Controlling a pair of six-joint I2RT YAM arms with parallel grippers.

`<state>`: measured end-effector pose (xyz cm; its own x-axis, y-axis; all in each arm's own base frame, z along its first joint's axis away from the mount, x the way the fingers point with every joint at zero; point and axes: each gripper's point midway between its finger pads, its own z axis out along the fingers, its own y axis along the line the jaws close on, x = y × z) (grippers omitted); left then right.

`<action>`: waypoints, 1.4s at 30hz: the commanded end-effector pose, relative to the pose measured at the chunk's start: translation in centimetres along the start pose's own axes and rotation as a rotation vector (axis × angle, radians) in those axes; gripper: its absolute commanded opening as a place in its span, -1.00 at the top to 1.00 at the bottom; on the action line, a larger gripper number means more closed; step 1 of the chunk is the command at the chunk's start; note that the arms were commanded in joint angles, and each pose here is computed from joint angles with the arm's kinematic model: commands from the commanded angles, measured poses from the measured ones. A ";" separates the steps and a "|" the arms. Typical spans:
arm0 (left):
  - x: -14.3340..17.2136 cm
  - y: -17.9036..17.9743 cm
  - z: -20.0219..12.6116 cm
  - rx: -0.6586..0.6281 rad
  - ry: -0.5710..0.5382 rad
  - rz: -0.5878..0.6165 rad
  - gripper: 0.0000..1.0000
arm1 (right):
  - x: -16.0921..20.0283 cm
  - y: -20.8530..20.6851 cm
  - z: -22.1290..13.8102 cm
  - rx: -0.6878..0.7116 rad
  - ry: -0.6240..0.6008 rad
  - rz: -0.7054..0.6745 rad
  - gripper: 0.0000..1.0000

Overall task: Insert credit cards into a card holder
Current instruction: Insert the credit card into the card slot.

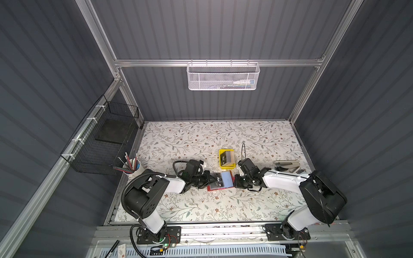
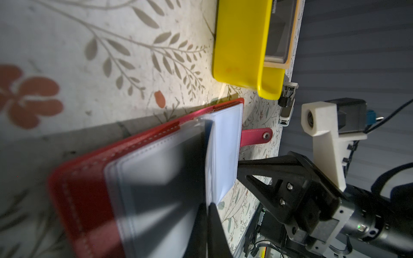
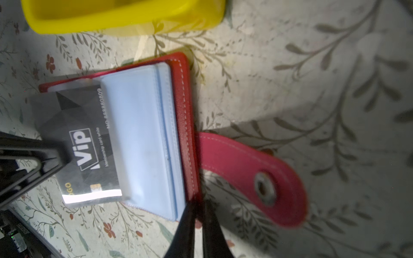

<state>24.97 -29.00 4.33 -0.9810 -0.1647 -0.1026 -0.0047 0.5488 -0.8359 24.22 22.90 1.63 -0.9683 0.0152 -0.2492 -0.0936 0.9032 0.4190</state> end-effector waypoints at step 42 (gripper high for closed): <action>-0.6 2.3 -1.3 -0.337 0.043 0.023 0.41 | -1.5 0.4 -1.2 0.011 -0.063 0.033 0.70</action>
<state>25.93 -27.75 3.80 -0.9861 -0.1376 -0.0935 -0.0398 0.7411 -0.6703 24.52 23.17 2.24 -0.9630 0.0308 -0.2677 -0.0902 0.8992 0.4281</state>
